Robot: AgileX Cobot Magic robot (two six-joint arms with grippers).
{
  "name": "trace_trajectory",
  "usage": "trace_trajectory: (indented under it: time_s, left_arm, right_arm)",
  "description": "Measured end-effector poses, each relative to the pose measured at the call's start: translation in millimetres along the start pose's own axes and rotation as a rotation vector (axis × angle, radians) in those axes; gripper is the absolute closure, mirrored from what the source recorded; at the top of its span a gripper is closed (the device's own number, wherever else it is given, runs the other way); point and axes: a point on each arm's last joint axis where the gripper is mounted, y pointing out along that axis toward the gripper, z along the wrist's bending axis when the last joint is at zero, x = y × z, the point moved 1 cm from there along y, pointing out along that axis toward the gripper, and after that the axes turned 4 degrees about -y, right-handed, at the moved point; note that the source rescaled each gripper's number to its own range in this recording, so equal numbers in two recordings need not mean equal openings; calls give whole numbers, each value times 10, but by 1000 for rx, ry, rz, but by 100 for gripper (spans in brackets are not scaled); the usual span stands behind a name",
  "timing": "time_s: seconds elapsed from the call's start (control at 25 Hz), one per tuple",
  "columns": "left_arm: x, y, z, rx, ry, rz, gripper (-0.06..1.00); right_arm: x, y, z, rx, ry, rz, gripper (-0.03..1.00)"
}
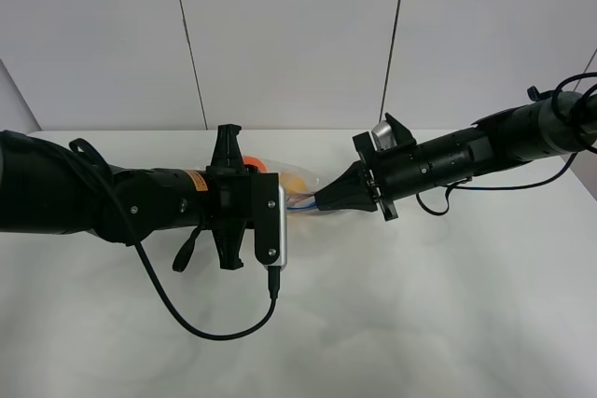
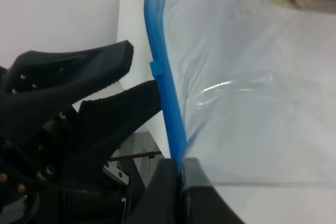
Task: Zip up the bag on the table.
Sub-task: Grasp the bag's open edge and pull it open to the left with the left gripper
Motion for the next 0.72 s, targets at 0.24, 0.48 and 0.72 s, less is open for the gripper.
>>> trace_trajectory:
  time_s: [0.24,0.48,0.72]
  left_arm:
    - [0,0,0,0,0,0,64]
    - [-54,104,-104,-35,3,22,55]
    - [-68,163,-89,20,6,17,51]
  right_arm:
    - [0,0,0,0,0,0,96]
    - [1,0,-2,-2,0,-1,96]
    - [1,0,-1,-1,0,-1,96]
